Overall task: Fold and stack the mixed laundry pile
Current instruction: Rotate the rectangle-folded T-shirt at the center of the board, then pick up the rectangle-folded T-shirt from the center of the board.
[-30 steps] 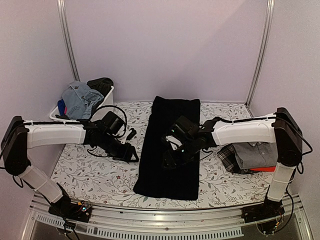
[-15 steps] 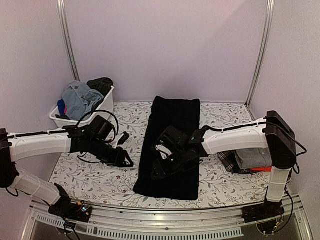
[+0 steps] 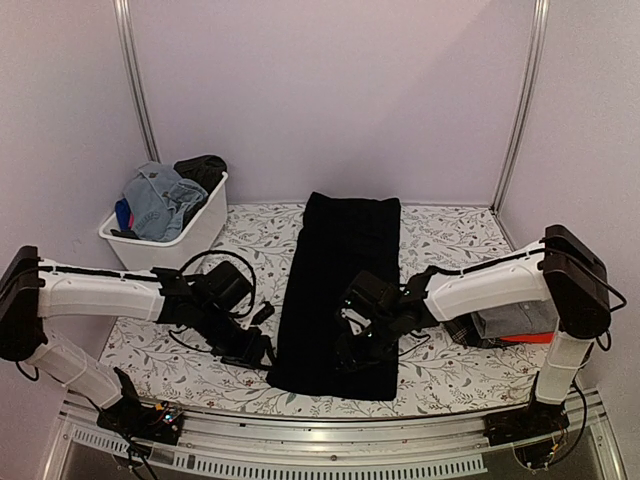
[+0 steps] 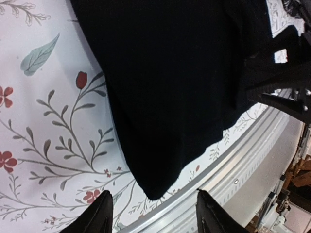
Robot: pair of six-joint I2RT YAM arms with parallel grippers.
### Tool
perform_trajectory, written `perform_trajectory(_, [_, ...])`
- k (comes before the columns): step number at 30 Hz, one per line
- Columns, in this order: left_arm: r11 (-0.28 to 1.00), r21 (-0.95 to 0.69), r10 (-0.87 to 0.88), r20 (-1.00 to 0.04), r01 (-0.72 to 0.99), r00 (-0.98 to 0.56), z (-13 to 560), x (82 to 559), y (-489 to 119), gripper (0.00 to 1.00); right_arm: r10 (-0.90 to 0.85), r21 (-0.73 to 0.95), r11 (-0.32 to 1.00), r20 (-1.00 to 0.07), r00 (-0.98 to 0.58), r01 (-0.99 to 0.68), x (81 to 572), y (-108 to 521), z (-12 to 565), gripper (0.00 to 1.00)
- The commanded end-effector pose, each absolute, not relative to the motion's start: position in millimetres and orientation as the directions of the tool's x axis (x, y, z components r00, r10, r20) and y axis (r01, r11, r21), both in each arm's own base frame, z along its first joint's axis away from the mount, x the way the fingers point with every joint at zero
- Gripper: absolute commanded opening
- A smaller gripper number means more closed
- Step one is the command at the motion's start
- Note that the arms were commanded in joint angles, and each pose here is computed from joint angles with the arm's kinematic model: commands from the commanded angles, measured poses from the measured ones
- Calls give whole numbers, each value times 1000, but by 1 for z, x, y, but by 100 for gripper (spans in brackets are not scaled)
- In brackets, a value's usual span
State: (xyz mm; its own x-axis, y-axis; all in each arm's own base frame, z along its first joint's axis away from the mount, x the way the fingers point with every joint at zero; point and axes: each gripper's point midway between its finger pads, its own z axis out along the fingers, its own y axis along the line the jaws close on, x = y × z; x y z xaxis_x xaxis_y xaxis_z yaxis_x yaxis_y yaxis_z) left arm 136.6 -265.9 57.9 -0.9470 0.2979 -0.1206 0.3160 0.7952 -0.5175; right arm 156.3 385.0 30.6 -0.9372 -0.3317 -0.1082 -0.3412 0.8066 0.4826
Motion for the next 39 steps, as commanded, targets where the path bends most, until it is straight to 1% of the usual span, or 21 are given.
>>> perform_trajectory(1, [821, -478, 303, -98, 311, -948, 43, 149, -280, 58, -275, 482, 827, -104, -956, -290, 153, 369, 41, 48])
perform_trajectory(4, [830, -467, 306, -79, 306, -949, 34, 152, -285, 58, -261, 478, 833, -102, -960, -277, 150, 361, 43, 48])
perform_trajectory(7, [856, -434, 297, -35, 282, -954, 20, 148, -276, 57, -259, 473, 840, -79, -963, -264, 145, 356, 37, 48])
perform_trajectory(9, [873, -423, 275, 10, 245, -962, 11, 138, -265, 52, -266, 447, 857, -43, -963, -257, 140, 349, 23, 48])
perform_trajectory(13, [897, -415, 201, 86, 149, -976, 3, 116, -237, 35, -252, 401, 889, 30, -967, -220, 128, 330, -1, 48])
perform_trajectory(15, [908, -406, 160, 114, 101, -980, 0, 107, -222, 31, -248, 381, 901, 64, -967, -206, 120, 320, -11, 48])
perform_trajectory(17, [912, -407, 122, 125, 61, -985, 0, 104, -210, 30, -245, 369, 908, 80, -966, -199, 115, 312, -15, 48])
perform_trajectory(20, [889, -455, 122, 109, 59, -987, 8, 105, -211, 33, -263, 396, 893, 74, -962, -213, 113, 314, -11, 48])
perform_trajectory(22, [865, -492, 146, 65, 96, -987, 21, 110, -219, 35, -305, 434, 862, 31, -952, -262, 116, 330, 4, 49])
perform_trajectory(24, [817, -557, 155, -36, 149, -987, 46, 121, -230, 39, -360, 490, 803, -52, -931, -338, 119, 354, 35, 51])
perform_trajectory(26, [759, -619, 129, -160, 201, -979, 77, 134, -240, 47, -365, 526, 768, -110, -924, -366, 122, 365, 64, 54])
perform_trajectory(27, [733, -643, 118, -202, 222, -972, 89, 138, -243, 52, -342, 535, 770, -113, -933, -347, 123, 365, 72, 56])
perform_trajectory(28, [725, -652, 100, -222, 224, -970, 95, 141, -244, 56, -319, 535, 778, -115, -941, -330, 123, 360, 77, 59])
perform_trajectory(29, [716, -662, 96, -221, 221, -971, 97, 143, -245, 59, -288, 530, 795, -99, -952, -296, 122, 353, 77, 60])
perform_trajectory(31, [702, -678, 118, -191, 218, -974, 92, 141, -252, 61, -224, 519, 826, -53, -973, -219, 117, 336, 75, 60])
perform_trajectory(33, [710, -671, 149, -152, 212, -977, 83, 140, -256, 60, -160, 486, 863, 5, -987, -137, 108, 316, 61, 61])
perform_trajectory(35, [724, -657, 162, -136, 211, -977, 76, 143, -259, 60, -81, 461, 886, 53, -995, -48, 102, 301, 54, 61])
perform_trajectory(39, [725, -658, 174, -111, 204, -978, 66, 145, -265, 58, 13, 428, 902, 87, -996, 49, 98, 285, 46, 64])
